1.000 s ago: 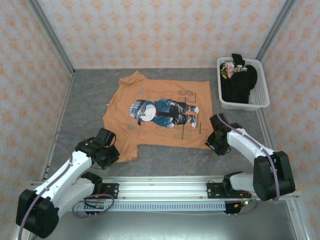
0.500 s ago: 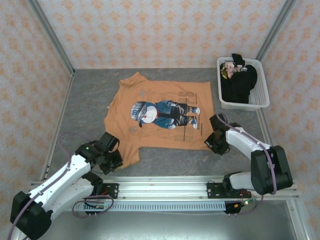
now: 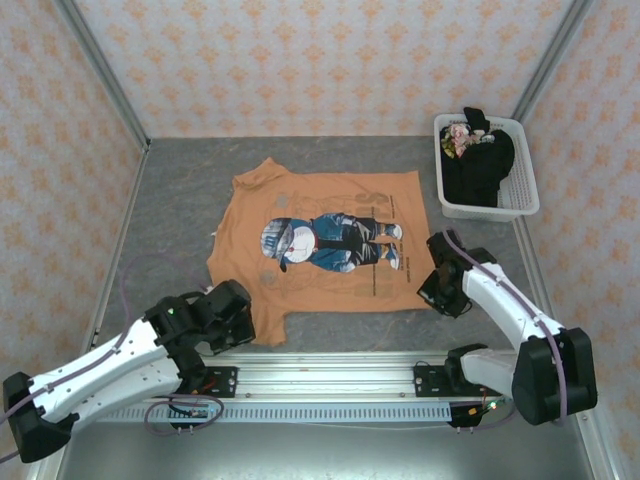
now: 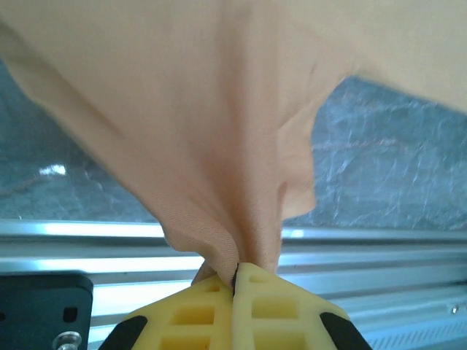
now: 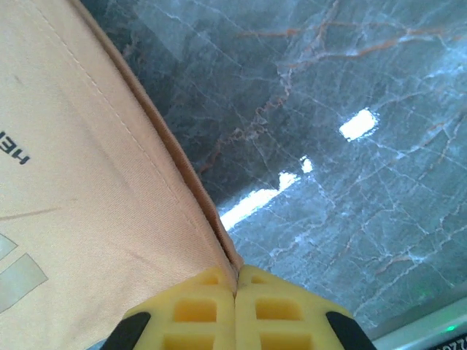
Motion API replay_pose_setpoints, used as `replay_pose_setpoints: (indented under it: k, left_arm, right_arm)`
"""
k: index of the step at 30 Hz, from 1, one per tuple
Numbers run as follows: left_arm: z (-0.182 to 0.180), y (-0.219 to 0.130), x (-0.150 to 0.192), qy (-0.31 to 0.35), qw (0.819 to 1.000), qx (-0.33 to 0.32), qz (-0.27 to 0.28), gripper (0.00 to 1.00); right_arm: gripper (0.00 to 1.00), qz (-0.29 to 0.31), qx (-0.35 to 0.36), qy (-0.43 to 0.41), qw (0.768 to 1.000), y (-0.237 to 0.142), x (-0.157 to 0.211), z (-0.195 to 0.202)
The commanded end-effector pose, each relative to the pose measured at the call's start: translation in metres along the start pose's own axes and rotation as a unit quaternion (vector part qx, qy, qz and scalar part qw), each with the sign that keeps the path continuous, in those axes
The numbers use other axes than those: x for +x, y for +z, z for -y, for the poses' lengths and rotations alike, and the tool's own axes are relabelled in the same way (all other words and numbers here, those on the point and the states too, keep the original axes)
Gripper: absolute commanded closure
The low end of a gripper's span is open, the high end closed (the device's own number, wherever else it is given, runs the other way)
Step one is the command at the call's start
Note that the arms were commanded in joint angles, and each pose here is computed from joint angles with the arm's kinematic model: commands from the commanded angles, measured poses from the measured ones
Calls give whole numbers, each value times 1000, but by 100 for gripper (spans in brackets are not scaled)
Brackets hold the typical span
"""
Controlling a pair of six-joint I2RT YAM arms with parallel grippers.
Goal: Fold and stack the t-shirts
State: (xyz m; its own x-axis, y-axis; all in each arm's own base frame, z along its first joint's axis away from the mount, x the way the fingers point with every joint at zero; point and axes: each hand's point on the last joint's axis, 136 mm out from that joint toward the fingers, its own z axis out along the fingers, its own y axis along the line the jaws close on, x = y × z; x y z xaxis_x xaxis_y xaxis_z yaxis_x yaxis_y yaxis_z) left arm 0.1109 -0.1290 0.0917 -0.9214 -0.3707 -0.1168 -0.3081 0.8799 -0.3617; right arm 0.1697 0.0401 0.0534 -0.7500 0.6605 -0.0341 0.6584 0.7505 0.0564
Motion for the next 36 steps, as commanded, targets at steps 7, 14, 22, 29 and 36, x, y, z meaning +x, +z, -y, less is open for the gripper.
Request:
replay_pose_setpoints:
  k: [7,14,22,29,36]
  left_arm:
    - [45,-26,-80,-18,990,-36,135,100]
    - [58,-30,-123,-19,988,-52,141,100]
    - [65,-39,-177,-27,984,-59,166,100]
    - [76,-41,-218,-8,982,-82,172,100]
    - [78,-34,-245,3,979,-106,175,100]
  right_arm:
    - [100,-18,-1,59,998,-8,-12,-19]
    - [100,9,-1,83,996,-22,-40,-29]
    - [100,25,2,102,994,-26,-66,-43]
    - [100,50,24,112,992,-28,-88,-49]
    - [100,61,43,113,991,-24,-105,-56]
